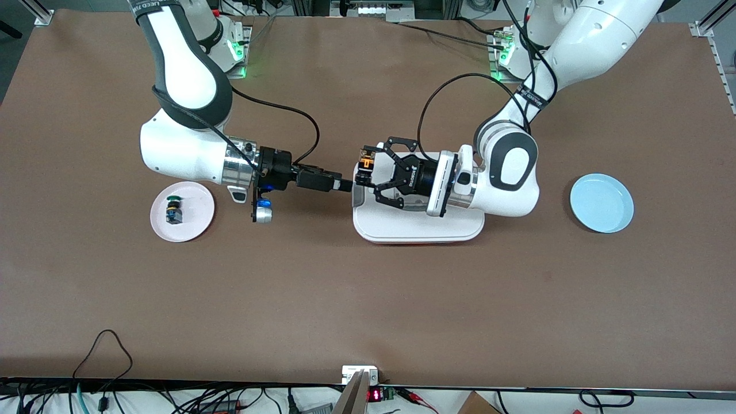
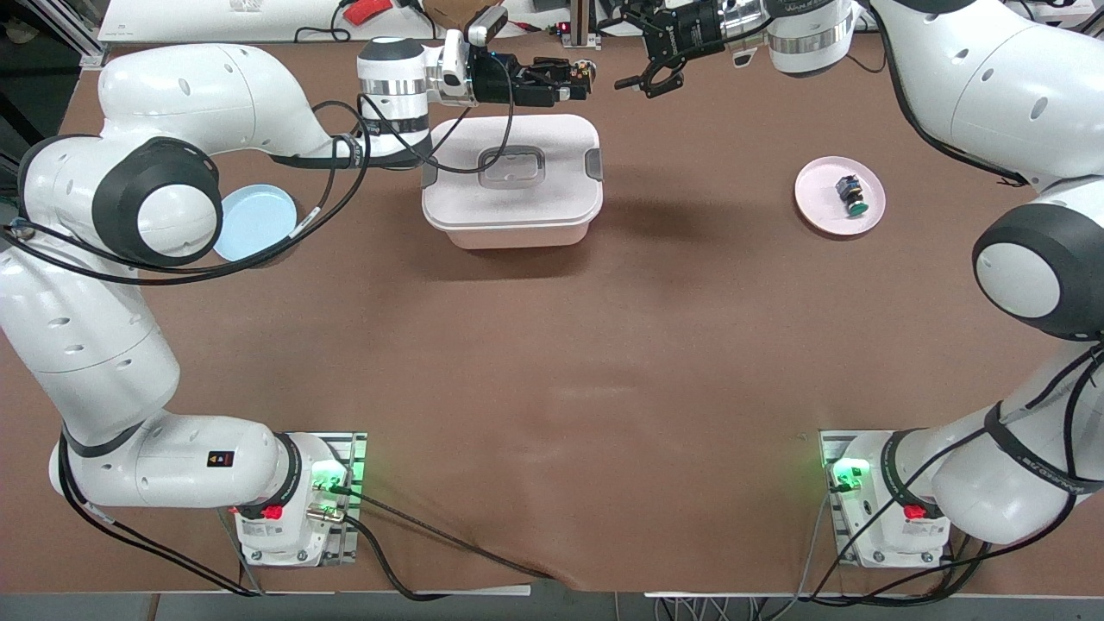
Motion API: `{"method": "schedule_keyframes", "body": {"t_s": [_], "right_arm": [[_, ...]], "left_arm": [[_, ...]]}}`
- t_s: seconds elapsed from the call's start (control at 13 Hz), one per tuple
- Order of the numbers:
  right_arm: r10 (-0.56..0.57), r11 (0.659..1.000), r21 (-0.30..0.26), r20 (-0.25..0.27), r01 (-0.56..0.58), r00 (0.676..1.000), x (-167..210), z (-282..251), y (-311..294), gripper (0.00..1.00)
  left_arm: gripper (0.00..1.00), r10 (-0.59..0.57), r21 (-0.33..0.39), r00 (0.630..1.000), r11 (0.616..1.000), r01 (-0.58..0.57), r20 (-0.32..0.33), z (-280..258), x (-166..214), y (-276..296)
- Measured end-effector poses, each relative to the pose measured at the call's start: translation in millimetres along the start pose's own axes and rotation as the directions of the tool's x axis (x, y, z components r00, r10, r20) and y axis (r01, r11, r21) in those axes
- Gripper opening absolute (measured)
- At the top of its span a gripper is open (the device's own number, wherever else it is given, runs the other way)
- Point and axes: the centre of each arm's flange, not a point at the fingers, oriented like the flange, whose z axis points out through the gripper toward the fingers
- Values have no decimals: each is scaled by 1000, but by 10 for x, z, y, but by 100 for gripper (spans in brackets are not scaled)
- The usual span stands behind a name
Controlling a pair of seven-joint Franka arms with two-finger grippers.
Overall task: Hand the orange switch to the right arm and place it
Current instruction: 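Carry the switch over the box while the right gripper reaches toward it, then grasp the orange switch with the right gripper from the left gripper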
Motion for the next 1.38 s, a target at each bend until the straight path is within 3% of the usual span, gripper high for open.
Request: {"method": "schedule_keyframes", "body": {"t_s": [0.31,0.54,1.08,1.38], "right_arm": [[51,998,20,6,-51,999,-36,-39,146,100],[93,993,65,15,-94,996,-86,-2,171,100],[93,994,60,-33,-91,995,-372,388,182,100],[98,993,64,-33,-96,995,-414,375,184,90]], "left_arm": [[73,0,1,1000,1000,0,-1,-1,1,-1],[73,-5,5,1000,1000,6,-13,10,8,-2],[73,-6,5,1000,1000,6,-11,39,0,5],[73,-6,5,1000,1000,6,-11,39,-1,5]]}}
